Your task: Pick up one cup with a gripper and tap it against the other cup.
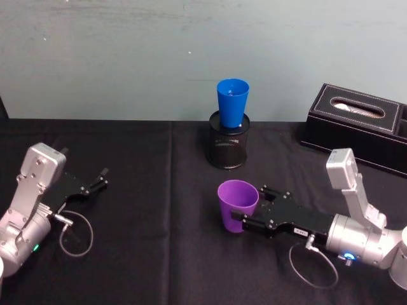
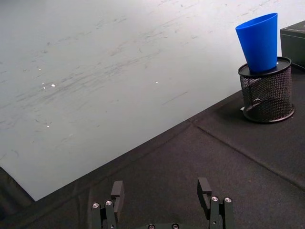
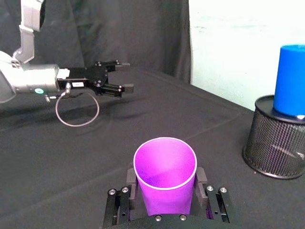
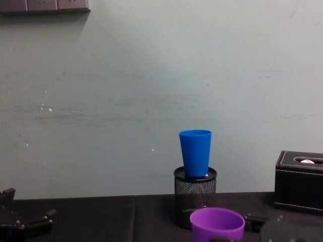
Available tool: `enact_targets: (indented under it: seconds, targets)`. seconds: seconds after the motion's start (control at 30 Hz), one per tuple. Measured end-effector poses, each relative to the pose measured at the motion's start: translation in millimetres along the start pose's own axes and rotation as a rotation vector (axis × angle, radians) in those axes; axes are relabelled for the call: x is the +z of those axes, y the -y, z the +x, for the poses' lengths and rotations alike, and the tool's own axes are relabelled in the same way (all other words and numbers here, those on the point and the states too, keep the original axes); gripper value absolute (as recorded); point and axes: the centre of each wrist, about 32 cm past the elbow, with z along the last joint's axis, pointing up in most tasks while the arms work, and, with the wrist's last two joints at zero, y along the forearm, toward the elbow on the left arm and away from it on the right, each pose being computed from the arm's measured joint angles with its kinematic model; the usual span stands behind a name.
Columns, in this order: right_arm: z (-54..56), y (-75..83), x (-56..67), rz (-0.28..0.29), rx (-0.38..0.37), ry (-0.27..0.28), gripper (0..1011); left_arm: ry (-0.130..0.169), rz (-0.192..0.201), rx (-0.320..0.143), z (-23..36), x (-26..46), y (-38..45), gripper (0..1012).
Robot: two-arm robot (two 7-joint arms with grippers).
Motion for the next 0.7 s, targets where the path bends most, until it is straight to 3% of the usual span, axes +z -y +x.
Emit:
enact_targets:
  seconds: [0.2, 0.43, 0.7]
  targets:
    - [3.6, 5.1, 31.5, -0.012, -0.005, 0.008, 721, 0.000, 0.000, 0.000, 0.0, 0.0, 0.0, 1011]
    - [5.9, 13.0, 66.1, 0.016, -0.006, 0.016, 722, 0.000, 0.000, 0.000, 0.0, 0.0, 0.0, 1011]
    - [6.5, 19.5, 89.6, 0.053, -0.001, -0.001, 722, 0.000, 0.000, 0.000, 0.0, 0.0, 0.0, 1011]
